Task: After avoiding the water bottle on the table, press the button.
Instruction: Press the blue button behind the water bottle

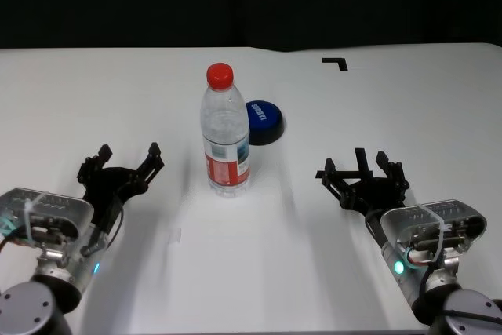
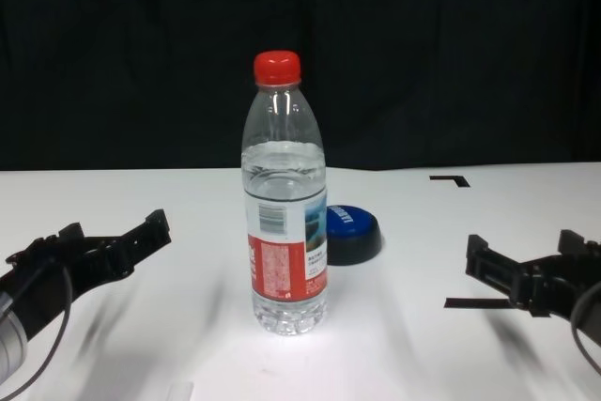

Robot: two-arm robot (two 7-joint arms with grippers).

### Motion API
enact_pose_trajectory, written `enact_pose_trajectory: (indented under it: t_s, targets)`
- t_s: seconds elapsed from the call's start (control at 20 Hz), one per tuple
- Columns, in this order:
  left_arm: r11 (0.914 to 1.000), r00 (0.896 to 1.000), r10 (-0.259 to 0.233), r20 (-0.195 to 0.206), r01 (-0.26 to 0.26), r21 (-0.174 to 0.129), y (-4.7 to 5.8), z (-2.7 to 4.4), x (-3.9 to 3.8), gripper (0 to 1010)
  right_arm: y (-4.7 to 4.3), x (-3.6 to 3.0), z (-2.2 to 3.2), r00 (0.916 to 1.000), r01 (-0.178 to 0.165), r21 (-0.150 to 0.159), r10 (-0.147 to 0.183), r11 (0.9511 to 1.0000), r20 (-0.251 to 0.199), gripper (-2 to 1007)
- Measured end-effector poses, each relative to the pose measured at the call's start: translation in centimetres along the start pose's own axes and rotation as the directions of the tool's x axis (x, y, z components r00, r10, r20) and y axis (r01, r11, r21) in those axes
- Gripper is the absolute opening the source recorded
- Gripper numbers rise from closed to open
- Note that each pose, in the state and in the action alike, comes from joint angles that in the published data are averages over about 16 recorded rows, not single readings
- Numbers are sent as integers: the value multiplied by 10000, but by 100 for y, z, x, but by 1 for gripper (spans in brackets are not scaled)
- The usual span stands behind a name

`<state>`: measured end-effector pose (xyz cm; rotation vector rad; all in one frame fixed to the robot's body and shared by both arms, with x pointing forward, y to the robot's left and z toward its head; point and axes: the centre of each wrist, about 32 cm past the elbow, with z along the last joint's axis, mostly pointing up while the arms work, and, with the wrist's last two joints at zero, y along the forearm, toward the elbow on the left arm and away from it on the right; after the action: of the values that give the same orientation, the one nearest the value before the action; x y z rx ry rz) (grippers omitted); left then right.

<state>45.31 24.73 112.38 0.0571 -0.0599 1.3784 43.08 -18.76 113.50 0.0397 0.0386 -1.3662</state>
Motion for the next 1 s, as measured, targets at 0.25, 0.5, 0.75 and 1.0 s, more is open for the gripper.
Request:
enact_pose_trajectory:
  t_s: [0.25, 0.5, 0.75, 1.0]
  targets:
    - [10000, 10000, 0, 0, 0, 0, 0, 0, 0, 1003, 0, 0, 0, 10000, 0, 0, 0, 10000, 0, 1003]
    - [10000, 10000, 0, 0, 0, 0, 0, 0, 0, 1003, 0, 0, 0, 10000, 0, 0, 0, 10000, 0, 1003]
    - [10000, 10000, 0, 0, 0, 0, 0, 0, 0, 1003, 0, 0, 0, 10000, 0, 0, 0, 10000, 0, 1003]
    - [10000, 10000, 0, 0, 0, 0, 0, 0, 0, 1003, 0, 0, 0, 10000, 0, 0, 0, 10000, 0, 1003]
